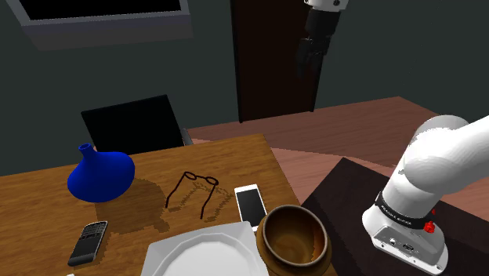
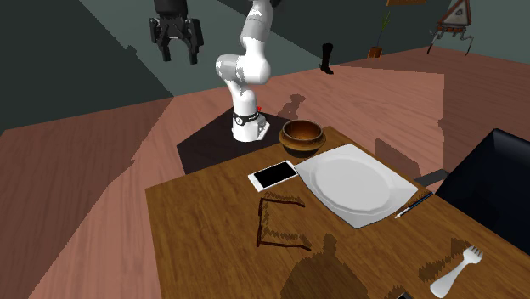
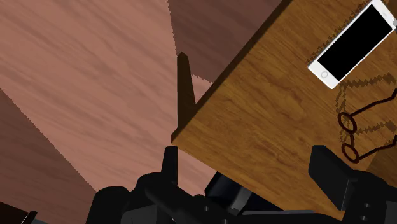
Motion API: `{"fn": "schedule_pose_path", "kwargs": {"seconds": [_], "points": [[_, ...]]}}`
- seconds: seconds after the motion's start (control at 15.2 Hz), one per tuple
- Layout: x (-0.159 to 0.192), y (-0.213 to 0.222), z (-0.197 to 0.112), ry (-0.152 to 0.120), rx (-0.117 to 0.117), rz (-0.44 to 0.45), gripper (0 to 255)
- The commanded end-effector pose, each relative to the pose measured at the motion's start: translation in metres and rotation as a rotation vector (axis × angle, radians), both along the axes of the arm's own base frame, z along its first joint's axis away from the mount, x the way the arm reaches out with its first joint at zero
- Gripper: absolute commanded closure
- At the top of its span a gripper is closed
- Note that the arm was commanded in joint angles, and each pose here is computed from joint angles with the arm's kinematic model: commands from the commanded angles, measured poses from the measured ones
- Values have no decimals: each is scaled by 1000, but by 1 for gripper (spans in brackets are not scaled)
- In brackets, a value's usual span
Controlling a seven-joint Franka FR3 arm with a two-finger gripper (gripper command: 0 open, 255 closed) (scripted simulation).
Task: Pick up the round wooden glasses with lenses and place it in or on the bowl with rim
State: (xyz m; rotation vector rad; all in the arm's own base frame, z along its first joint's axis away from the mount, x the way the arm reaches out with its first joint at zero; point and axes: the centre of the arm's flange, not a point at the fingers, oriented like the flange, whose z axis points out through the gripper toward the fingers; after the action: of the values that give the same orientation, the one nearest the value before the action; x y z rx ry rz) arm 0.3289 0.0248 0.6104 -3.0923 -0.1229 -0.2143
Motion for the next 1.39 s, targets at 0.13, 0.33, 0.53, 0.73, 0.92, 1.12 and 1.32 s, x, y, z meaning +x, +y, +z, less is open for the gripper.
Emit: {"fn": "schedule_pose_path", "kwargs": {"seconds": [0.13,0.33,0.53,0.73,0.92,1.12,1.32], "points": [[12,18,-15,-2,-2,22,0],[29,44,-38,-6,-4,56,0],[46,72,-61,-9,-7,89,0],[61,100,-84,-12,-10,123,0],[76,128,-107,-16,-12,156,0],[90,156,-130,-19,-15,190,0],[103,185,-153,-22,-18,223,0]]}}
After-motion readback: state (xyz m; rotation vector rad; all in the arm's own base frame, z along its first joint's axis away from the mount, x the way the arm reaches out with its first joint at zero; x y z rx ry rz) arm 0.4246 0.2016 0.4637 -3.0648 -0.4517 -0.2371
